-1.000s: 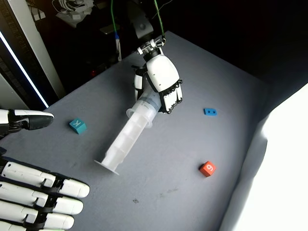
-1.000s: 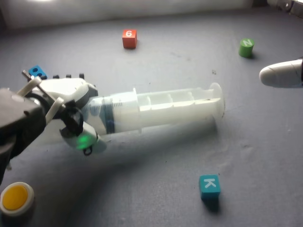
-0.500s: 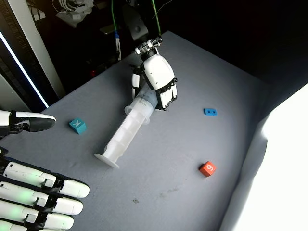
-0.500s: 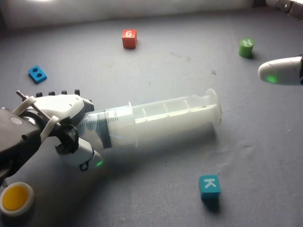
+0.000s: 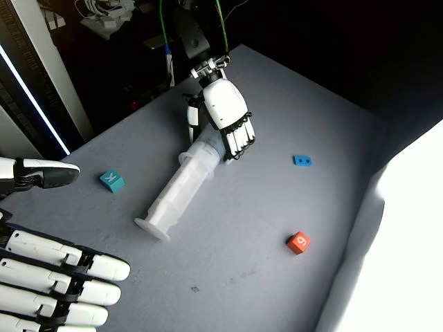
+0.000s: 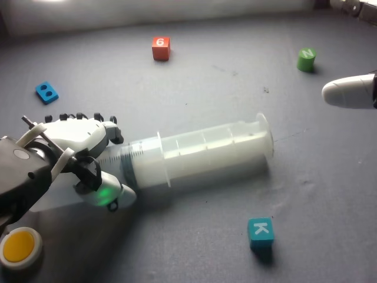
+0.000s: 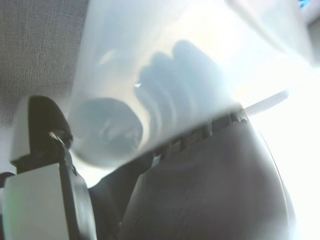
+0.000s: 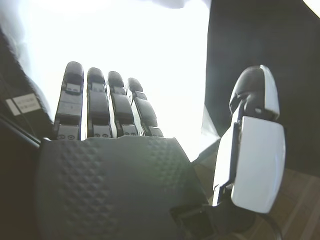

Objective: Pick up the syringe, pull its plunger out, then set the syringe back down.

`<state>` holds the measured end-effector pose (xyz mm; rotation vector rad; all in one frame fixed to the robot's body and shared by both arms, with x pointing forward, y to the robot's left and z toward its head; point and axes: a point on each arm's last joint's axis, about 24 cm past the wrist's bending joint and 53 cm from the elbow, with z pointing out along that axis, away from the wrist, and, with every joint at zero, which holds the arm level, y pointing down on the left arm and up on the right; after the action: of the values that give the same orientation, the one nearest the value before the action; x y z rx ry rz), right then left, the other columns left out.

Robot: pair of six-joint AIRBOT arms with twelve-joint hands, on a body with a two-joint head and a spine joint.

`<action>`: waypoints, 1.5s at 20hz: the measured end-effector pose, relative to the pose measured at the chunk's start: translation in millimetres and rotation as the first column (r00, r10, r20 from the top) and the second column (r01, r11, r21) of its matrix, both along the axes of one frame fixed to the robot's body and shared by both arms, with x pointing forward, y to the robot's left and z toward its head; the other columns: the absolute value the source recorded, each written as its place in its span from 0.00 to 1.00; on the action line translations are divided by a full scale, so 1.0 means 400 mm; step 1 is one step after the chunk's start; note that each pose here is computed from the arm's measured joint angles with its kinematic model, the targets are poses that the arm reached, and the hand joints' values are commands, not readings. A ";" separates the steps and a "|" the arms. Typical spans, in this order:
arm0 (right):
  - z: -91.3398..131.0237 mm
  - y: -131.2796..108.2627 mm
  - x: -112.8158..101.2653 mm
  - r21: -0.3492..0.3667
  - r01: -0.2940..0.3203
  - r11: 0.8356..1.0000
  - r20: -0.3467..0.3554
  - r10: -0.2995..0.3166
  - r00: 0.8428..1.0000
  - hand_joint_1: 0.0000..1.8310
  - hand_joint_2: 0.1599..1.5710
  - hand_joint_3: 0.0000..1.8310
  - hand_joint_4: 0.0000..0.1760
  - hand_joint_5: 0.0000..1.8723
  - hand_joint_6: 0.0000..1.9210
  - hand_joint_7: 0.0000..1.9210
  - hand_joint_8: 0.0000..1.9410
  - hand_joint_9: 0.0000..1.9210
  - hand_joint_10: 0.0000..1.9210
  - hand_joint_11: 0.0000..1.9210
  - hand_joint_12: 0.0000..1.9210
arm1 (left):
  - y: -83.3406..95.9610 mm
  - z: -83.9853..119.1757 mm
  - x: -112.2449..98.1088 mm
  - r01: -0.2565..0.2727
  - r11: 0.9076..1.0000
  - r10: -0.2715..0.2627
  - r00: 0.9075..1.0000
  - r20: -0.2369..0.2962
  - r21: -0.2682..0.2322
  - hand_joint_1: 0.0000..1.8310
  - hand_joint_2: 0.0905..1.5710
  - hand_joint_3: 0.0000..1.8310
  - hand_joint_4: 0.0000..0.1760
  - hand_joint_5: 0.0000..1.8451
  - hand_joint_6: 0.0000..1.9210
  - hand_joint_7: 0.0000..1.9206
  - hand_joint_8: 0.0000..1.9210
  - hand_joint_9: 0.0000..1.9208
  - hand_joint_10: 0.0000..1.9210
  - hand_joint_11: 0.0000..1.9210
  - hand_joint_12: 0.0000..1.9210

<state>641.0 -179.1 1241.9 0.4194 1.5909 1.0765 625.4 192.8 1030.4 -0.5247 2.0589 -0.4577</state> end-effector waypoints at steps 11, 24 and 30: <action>-0.003 0.007 -0.003 -0.017 -0.010 1.000 0.007 0.011 1.000 0.31 0.52 0.00 0.00 0.00 0.00 0.03 0.00 0.03 0.00 0.00 0.13 | -0.030 0.056 0.031 0.032 0.999 -0.033 0.998 0.061 0.010 0.35 0.58 0.00 0.00 0.00 0.46 0.00 0.62 0.00 0.74 0.00 0.79; -0.002 0.024 -0.013 -0.058 -0.038 0.998 0.038 0.040 0.998 0.25 0.52 0.00 0.00 0.09 0.01 0.12 0.01 0.13 0.01 0.00 0.34 | -0.163 0.288 0.086 0.193 0.981 -0.191 0.964 0.185 0.009 0.24 0.66 0.00 0.00 0.00 0.27 0.00 0.50 0.00 0.61 0.00 0.67; 0.003 0.027 -0.015 -0.066 -0.042 0.997 0.051 0.046 0.998 0.25 0.55 0.00 0.00 0.18 1.00 0.22 1.00 0.26 1.00 0.34 1.00 | -0.183 0.401 0.066 0.258 0.966 -0.257 0.936 0.240 0.029 0.25 0.69 0.00 0.21 0.65 0.91 0.71 1.00 0.70 1.00 0.64 1.00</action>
<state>635.1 -168.5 1243.0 0.3114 1.5898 1.0578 651.7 119.6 1190.6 -0.1869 1.8962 -0.6466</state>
